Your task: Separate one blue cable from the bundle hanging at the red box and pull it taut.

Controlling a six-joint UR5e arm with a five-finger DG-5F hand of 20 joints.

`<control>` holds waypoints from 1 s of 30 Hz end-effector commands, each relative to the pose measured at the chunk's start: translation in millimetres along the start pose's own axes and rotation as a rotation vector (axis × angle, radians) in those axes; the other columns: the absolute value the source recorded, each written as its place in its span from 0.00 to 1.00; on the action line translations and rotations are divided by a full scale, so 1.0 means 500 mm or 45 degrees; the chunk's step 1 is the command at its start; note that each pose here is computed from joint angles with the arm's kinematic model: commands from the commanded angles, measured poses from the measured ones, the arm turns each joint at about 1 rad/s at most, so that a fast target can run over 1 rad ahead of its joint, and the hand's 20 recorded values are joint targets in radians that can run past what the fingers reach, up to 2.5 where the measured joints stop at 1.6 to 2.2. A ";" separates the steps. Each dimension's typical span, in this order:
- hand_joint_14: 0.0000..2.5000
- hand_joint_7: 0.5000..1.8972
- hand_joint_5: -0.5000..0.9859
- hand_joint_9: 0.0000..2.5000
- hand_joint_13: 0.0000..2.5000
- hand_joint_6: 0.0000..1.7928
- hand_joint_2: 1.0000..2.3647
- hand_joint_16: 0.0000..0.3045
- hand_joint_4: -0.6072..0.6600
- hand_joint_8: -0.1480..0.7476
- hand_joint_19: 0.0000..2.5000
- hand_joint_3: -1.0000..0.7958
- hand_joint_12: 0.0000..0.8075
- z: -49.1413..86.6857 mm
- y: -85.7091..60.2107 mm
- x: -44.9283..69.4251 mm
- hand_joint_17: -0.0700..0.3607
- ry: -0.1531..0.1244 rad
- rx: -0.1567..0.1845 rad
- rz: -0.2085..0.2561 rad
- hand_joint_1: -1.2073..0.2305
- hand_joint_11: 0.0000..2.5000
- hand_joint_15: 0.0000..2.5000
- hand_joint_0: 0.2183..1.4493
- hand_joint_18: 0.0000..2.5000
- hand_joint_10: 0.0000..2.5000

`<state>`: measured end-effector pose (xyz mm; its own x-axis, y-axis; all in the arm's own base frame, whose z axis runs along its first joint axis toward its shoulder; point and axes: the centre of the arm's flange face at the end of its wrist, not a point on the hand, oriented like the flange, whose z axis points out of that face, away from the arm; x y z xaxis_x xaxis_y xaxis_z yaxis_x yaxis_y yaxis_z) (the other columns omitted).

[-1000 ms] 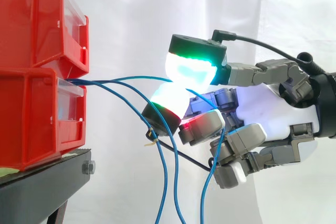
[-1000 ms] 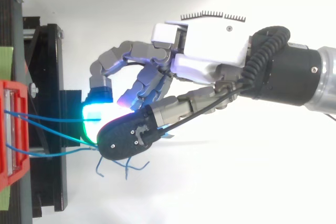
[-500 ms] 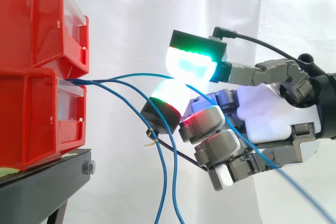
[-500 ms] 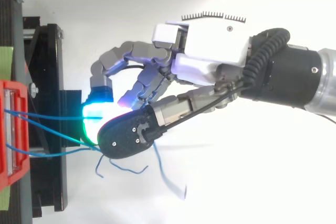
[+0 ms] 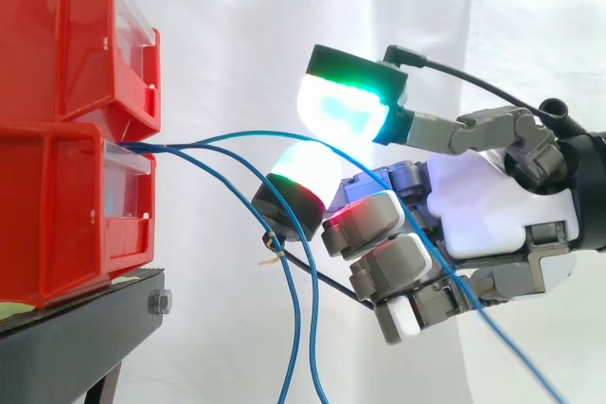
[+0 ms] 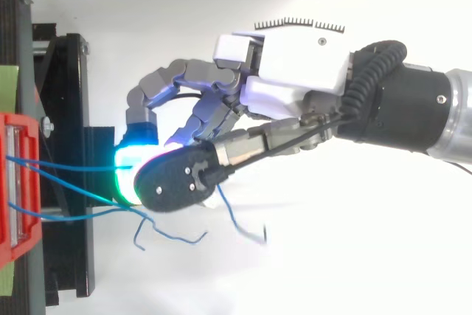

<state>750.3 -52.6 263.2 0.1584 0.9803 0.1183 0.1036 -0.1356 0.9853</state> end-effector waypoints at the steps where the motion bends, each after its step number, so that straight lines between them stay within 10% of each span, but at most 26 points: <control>1: 0.01 0.37 0.20 0.41 0.40 0.47 0.00 0.17 0.57 0.47 0.33 0.28 0.51 0.000 -0.002 0.000 0.43 0.000 0.002 -0.001 0.51 0.60 0.48 0.27 0.33 0.00; 16: 0.01 0.50 0.22 0.42 0.41 0.50 0.01 0.18 0.54 0.51 0.31 0.50 0.55 0.000 0.000 0.001 0.45 0.001 0.000 0.000 0.35 0.60 0.48 0.31 0.35 0.00; 30: 0.01 0.51 0.22 0.42 0.41 0.50 0.01 0.18 0.56 0.51 0.31 0.50 0.55 -0.003 -0.002 0.001 0.45 0.006 0.016 -0.005 0.36 0.60 0.48 0.31 0.35 0.00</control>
<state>749.5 -52.5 263.0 0.1569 0.9808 0.1157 0.1093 -0.1337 0.9850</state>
